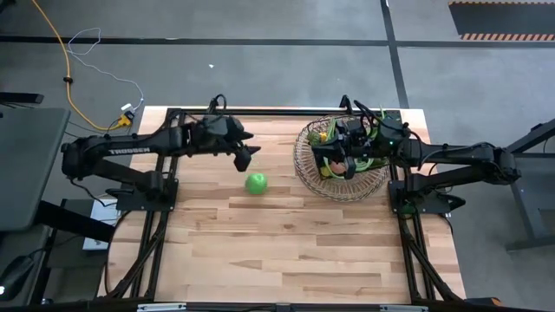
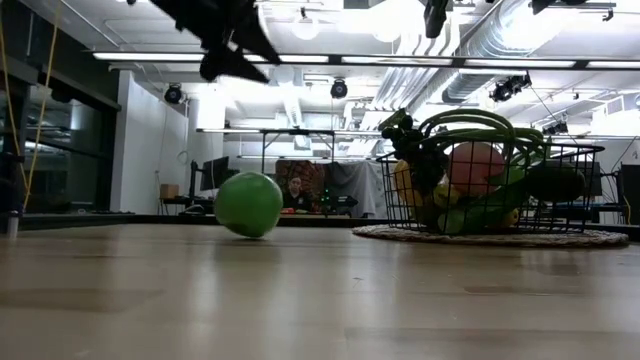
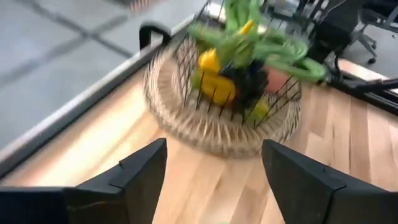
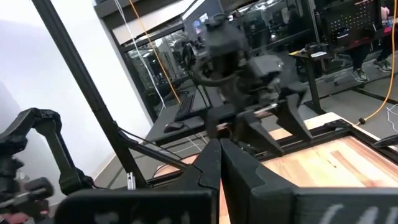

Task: Build produce basket
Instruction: Put the green apple into the wire basket

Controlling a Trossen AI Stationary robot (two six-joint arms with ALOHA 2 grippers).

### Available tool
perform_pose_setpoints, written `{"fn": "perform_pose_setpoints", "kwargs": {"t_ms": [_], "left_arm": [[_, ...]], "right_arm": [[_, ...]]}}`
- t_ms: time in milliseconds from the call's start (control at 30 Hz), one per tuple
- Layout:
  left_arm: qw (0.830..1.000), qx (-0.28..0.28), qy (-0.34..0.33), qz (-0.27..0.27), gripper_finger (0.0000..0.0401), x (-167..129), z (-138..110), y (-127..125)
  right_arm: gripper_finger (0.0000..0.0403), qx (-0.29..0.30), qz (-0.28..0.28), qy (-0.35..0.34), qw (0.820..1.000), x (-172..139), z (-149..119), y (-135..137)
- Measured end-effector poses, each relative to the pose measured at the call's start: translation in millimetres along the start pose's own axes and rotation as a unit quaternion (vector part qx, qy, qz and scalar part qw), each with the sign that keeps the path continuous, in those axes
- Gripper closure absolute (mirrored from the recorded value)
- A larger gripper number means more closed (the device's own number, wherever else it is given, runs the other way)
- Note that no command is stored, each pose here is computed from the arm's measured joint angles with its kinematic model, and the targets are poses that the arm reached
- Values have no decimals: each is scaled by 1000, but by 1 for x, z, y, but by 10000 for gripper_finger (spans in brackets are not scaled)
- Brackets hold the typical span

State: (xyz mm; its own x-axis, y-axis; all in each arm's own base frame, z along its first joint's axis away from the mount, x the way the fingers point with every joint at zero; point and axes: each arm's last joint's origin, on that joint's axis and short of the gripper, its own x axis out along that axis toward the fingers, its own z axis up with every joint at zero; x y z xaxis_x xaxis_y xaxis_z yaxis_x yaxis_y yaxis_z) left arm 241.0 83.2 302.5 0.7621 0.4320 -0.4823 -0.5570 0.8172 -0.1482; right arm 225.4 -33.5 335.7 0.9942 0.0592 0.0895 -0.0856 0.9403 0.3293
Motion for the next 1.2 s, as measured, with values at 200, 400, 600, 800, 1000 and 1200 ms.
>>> {"fn": "perform_pose_setpoints", "kwargs": {"t_ms": [200,400,600,800,1000,1200], "left_arm": [[993,-59,89,-58,114,4,-7,24],[977,-44,194,-79,87,10,-29,16],[966,81,228,-96,79,15,-44,-6],[955,89,269,-89,79,41,-60,-14],[945,36,318,-64,79,65,-79,-19],[943,51,323,-62,79,76,-90,-31]], "right_arm": [[403,2,-2,6,1000,0,-1,0],[403,6,-9,25,1000,0,-5,-2],[403,7,-12,31,999,0,-6,-2],[403,9,-14,37,999,0,-7,-3],[403,13,-21,54,998,-1,-11,-4],[403,13,-21,55,998,-1,-11,-4]]}}
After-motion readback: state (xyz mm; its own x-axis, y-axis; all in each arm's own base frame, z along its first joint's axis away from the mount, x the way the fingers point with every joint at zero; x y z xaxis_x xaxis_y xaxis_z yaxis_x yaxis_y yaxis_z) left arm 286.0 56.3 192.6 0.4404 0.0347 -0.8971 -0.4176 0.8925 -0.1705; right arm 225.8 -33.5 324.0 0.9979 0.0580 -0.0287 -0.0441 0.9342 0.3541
